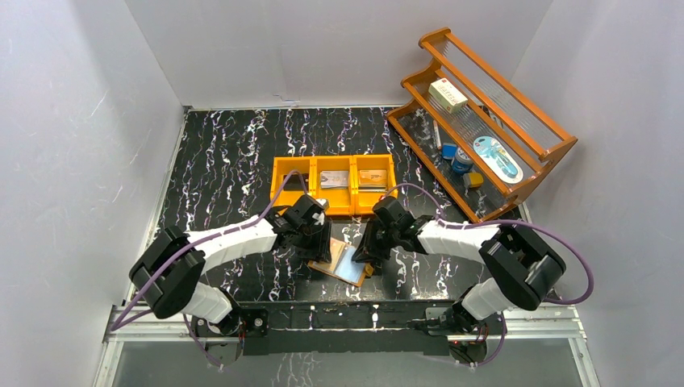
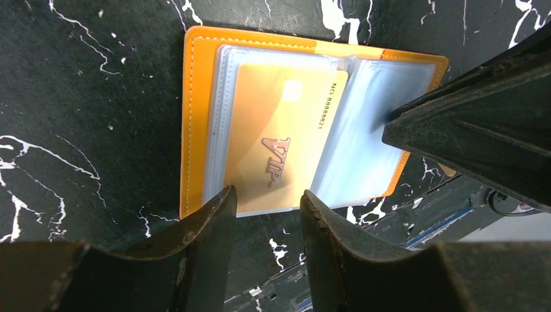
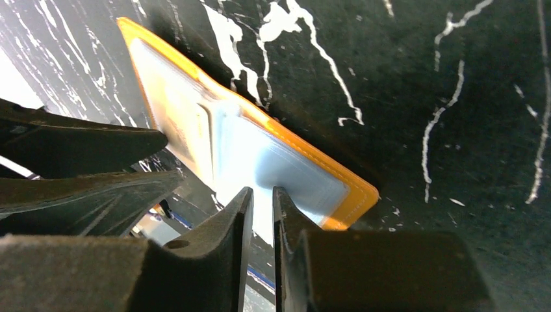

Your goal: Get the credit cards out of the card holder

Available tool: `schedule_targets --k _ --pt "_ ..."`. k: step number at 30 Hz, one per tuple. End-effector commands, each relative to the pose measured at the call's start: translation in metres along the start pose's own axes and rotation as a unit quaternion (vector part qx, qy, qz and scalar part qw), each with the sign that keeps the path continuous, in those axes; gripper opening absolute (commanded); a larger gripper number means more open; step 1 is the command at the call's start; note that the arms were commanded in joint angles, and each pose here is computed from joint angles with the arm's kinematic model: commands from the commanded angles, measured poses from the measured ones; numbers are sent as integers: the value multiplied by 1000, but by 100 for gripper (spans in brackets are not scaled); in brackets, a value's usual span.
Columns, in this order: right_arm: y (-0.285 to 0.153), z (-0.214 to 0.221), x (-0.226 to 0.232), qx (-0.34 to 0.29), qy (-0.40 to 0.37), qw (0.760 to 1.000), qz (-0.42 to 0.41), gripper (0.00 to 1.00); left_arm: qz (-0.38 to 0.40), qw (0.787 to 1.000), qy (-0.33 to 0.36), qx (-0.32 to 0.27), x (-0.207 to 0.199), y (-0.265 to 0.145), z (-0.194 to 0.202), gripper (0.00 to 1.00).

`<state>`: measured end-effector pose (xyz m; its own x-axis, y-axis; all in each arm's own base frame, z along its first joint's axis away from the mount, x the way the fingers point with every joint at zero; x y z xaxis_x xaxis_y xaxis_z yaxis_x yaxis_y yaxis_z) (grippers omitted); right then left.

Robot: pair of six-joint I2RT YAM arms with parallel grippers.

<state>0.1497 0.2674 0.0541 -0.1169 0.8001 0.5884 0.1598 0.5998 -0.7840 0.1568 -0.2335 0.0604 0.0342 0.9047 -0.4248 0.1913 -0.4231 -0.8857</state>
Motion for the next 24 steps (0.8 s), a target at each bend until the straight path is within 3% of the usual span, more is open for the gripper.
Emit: schedule_targets --k 1,10,18,24 --pt "-6 -14 24 -9 -32 999 -34 27 -2 999 -28 29 11 5 18 40" --pt "-10 -22 64 1 -68 992 -103 30 8 997 -60 37 16 5 30 39" --pt "16 -16 56 10 -43 997 -58 29 10 998 -63 27 15 3 28 37" --pt "26 1 22 12 -15 1000 -16 29 -8 997 -36 -68 20 -24 3 47"
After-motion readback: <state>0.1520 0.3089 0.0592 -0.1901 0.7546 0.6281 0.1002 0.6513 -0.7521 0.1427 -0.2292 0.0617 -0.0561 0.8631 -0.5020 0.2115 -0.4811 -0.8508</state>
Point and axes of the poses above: each gripper's point midway between its finger pads, its own y axis out along the fingers, its own x axis along the line the jaws close on, z = x × y, the point moved 3 cm from there along -y, back along the fingers, and after that the axes turned 13 degrees about -y, right-handed, at the moved point
